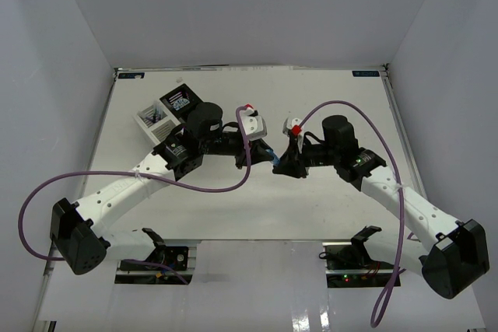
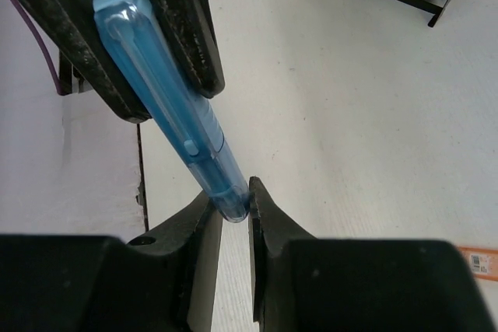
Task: Sort the stationery into containers
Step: Close the pen cap on the pen.
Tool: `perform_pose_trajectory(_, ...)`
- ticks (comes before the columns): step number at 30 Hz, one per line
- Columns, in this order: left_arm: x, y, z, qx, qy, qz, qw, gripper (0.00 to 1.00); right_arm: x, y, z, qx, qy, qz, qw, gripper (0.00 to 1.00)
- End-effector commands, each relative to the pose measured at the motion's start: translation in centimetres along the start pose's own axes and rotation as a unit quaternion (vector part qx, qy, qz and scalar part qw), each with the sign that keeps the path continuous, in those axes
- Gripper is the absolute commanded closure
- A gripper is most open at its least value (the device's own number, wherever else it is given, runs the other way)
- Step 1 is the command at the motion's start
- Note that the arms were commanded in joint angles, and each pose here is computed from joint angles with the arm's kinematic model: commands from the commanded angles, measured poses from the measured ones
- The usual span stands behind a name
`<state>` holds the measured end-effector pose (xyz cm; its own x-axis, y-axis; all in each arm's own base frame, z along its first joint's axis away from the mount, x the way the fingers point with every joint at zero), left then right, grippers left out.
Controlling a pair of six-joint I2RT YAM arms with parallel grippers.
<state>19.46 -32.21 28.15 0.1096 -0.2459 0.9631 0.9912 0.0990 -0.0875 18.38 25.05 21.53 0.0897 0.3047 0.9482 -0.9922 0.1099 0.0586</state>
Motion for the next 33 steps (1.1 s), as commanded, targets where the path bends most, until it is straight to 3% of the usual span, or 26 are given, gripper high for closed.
perform_pose_trajectory(1,-8.5,-2.0,-0.5,-0.029,0.129,0.09,0.987,1.0,13.2,0.7,2.9,-0.011,-0.176,0.178,0.968,0.92)
perform_pose_trajectory(11,-9.0,-2.3,-0.8,-0.042,0.136,0.102,0.985,1.0,14.2,0.8,2.9,0.002,-0.196,0.177,0.965,0.92)
perform_pose_trajectory(16,-6.8,-1.2,-0.4,0.0,0.116,0.089,0.989,1.0,12.1,1.0,2.2,0.015,-0.179,0.168,0.969,0.92)
perform_pose_trajectory(21,-4.6,0.0,-0.1,0.042,0.092,0.078,0.992,1.0,9.7,1.2,1.7,0.024,-0.161,0.158,0.974,0.83)
perform_pose_trajectory(22,-4.4,0.1,-0.1,0.045,0.091,0.078,0.992,1.0,9.0,1.1,1.6,0.023,-0.157,0.156,0.975,0.81)
perform_pose_trajectory(28,-3.2,0.8,0.6,0.058,0.074,0.074,0.993,1.0,7.2,0.5,1.5,-0.006,-0.134,0.142,0.981,0.39)
perform_pose_trajectory(33,-3.1,2.0,2.3,0.101,0.064,0.076,0.99,1.0,4.5,0.0,1.3,-0.03,-0.105,0.123,0.986,0.19)
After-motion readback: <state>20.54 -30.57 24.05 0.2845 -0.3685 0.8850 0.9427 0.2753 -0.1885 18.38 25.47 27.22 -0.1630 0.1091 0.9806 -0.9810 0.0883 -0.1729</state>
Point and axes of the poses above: each gripper's point midway between its finger pads, its own z axis back along the fingers, its own y axis along the line the jaws close on, x = y × z, the point moved 2 cm from there along z, back along the fingers, and after that the axes turned 6 degrees about z, right-handed, at the moved point
